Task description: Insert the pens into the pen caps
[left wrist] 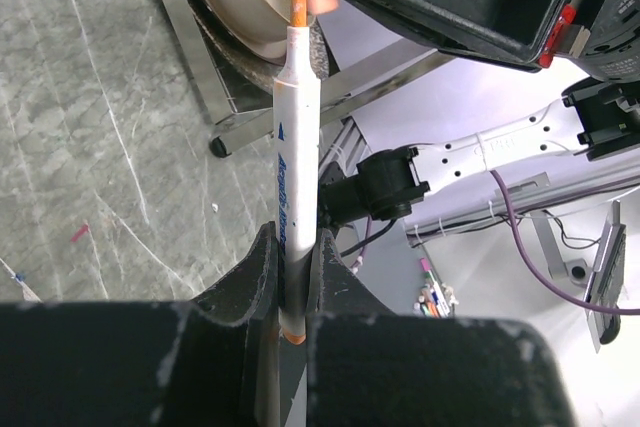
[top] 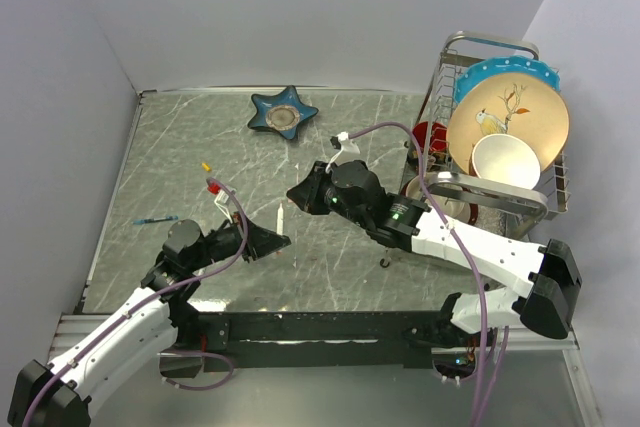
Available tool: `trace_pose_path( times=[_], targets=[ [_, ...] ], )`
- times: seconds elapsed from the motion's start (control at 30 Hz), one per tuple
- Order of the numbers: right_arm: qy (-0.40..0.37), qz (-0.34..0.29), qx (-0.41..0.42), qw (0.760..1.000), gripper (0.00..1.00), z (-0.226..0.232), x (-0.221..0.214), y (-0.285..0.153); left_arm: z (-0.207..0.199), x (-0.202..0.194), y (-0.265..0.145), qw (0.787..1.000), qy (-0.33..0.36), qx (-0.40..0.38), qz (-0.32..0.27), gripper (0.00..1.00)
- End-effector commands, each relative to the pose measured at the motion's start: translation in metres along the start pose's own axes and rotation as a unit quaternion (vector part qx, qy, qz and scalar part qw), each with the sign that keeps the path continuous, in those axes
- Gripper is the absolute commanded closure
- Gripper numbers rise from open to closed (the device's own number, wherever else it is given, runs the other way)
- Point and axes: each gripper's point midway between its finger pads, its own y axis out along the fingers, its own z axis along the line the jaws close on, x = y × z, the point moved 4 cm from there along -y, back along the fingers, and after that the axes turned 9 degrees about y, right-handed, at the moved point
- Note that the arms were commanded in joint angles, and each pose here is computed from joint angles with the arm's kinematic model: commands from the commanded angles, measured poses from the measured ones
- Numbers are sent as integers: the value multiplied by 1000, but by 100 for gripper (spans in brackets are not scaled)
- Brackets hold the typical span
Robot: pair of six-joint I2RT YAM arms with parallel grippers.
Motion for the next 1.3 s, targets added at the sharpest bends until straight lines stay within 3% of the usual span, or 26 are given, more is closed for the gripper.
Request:
trace_pose_path(
  times=[0.0,1.27],
  targets=[
    [24,-40,29,998,97,19,20,-13,-12,3,0,999,16,-35,-2,99],
    [26,-54,30,998,99,32,27,-14,-16,-1,2,998,20,-52,11,99]
  ],
)
